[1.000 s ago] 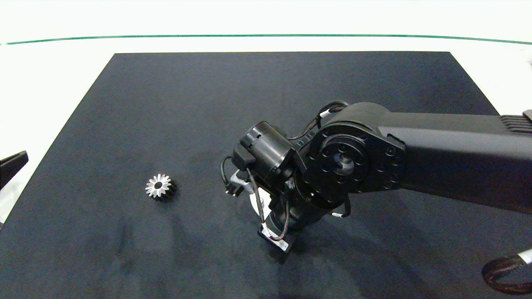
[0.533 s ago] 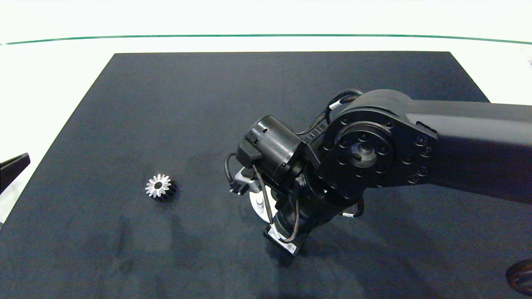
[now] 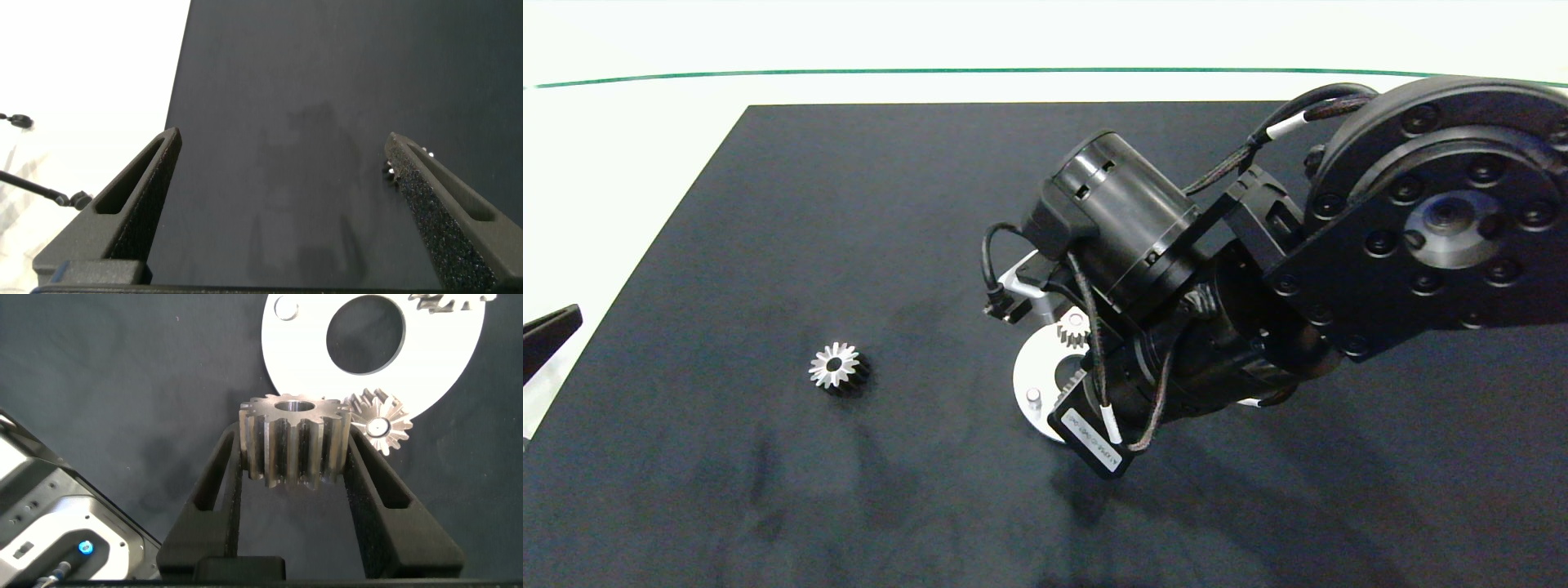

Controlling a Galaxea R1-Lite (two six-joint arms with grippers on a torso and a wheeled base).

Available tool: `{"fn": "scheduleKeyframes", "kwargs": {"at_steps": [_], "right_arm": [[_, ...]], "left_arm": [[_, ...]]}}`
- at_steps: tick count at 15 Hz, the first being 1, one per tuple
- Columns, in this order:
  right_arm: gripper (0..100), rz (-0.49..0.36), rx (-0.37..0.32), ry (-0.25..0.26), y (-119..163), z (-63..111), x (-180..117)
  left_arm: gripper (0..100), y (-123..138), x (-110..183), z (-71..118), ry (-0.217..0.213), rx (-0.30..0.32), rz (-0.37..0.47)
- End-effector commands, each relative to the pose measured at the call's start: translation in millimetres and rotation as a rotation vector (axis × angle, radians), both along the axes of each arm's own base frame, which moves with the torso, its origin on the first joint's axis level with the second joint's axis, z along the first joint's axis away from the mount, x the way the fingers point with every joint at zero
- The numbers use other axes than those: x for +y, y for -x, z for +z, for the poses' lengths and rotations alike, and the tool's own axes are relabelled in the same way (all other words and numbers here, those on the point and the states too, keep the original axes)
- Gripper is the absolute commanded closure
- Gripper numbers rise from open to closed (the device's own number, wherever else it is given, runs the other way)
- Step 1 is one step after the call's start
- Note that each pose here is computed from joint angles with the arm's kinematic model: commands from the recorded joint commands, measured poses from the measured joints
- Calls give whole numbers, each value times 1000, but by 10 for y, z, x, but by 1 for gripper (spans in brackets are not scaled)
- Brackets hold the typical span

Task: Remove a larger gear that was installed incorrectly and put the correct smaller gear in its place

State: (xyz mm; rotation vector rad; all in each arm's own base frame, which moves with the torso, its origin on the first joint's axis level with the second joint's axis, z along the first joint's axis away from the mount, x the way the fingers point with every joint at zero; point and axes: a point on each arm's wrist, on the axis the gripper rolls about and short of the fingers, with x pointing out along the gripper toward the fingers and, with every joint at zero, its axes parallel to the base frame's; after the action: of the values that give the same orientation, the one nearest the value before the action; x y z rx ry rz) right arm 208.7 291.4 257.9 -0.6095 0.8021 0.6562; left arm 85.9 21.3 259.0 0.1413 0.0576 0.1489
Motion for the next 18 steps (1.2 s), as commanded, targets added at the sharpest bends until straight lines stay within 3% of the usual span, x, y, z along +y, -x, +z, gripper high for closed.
{"fn": "scheduleKeyframes", "kwargs": {"at_steps": [1,8,11,15,18], "right_arm": [[78,-6,-39,-55,55,-58,-87],[78,-15,-80,-104,-94,-77,85],[78,-11,-33,-45,-51,-247,55],[78,-9,-23,-24,-43,-296,43],[78,21,10,26,55,-448,87]], "left_arm": [[0,-5,3,-9,0,4,1],[0,-13,5,-17,1,8,1],[0,-10,4,-15,2,6,1],[0,-10,4,-20,10,7,1],[0,-10,4,-20,10,7,1]]}}
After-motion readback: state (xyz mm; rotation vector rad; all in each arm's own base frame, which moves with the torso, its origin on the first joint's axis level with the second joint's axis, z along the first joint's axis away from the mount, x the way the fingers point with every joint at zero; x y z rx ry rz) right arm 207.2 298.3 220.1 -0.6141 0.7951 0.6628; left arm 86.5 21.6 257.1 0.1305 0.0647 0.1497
